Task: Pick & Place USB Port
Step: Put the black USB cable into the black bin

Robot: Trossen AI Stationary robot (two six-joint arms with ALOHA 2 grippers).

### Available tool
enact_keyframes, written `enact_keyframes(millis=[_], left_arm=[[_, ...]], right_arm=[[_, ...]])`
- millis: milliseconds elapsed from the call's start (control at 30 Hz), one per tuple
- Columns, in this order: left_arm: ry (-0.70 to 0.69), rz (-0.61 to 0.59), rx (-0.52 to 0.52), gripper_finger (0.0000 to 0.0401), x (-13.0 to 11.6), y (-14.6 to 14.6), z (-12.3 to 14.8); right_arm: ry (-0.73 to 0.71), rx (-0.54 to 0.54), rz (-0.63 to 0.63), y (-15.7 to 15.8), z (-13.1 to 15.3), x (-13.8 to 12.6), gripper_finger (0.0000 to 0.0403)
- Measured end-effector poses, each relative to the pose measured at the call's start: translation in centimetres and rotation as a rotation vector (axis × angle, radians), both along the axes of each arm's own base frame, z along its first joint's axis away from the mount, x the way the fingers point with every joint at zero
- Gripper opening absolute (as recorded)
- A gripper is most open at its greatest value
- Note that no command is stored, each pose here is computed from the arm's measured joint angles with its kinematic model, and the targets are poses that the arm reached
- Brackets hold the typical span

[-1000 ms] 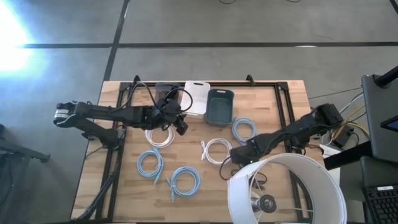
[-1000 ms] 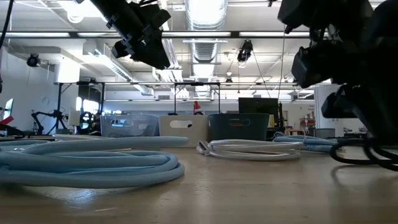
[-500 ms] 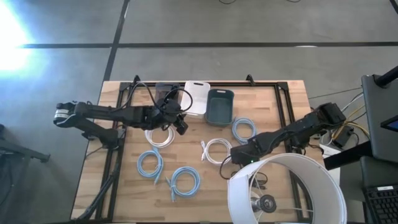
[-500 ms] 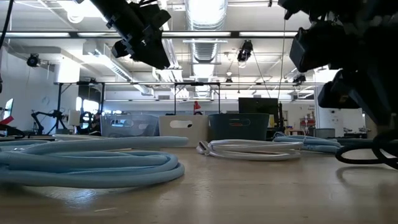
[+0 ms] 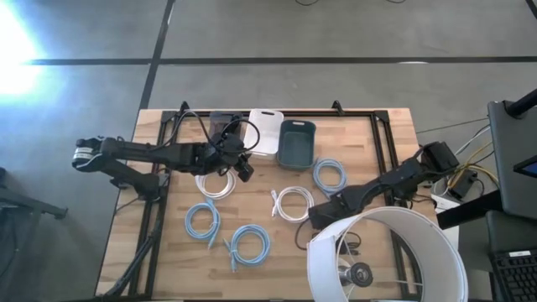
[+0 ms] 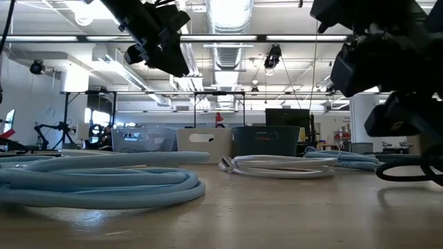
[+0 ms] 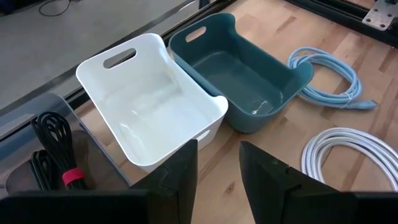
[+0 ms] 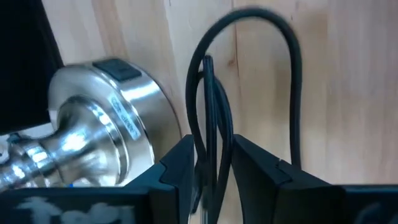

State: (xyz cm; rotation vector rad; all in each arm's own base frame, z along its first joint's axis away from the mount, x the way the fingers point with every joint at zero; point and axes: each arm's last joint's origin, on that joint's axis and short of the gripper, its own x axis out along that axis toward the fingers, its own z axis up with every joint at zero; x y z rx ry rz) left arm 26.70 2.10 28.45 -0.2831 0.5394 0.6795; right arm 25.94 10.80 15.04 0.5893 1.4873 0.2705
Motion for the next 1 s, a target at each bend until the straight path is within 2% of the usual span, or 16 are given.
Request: enact_keyframes(millis=[233,333,600,667,833,1000], left_arm=[[0.000,0.000,0.000,0.0122,0.0,0.0,0.0],[-0.001,0.000,0.000,0.0122,0.0,0.0,0.0],[-0.001,0.000,0.000,0.0122,0.0,0.0,0.0],[-0.001,0.000,0.000,0.0122,0.0,0.0,0.0],[-0.002,0.001,-0.001,0.0122,0.0,0.0,0.0],[0.004,-0.006,0.005,0.0122,0.0,0.0,0.0]], right_arm=[[-0.099,-0.044,0.091,0.0,-0.1,0.3,0.0097],[-0.096,-0.027,0.102,0.0,-0.1,0.3,0.0090],[-0.100,-0.005,0.144,0.0,-0.2,0.2,0.0023],[-0.125,-0.008,0.177,0.0,-0.1,0.3,0.0019],[-0.237,-0.054,0.230,-0.4,1.2,1.5,0.0020],[-0.391,-0.090,0.287,-0.8,4.0,2.8,0.0020]])
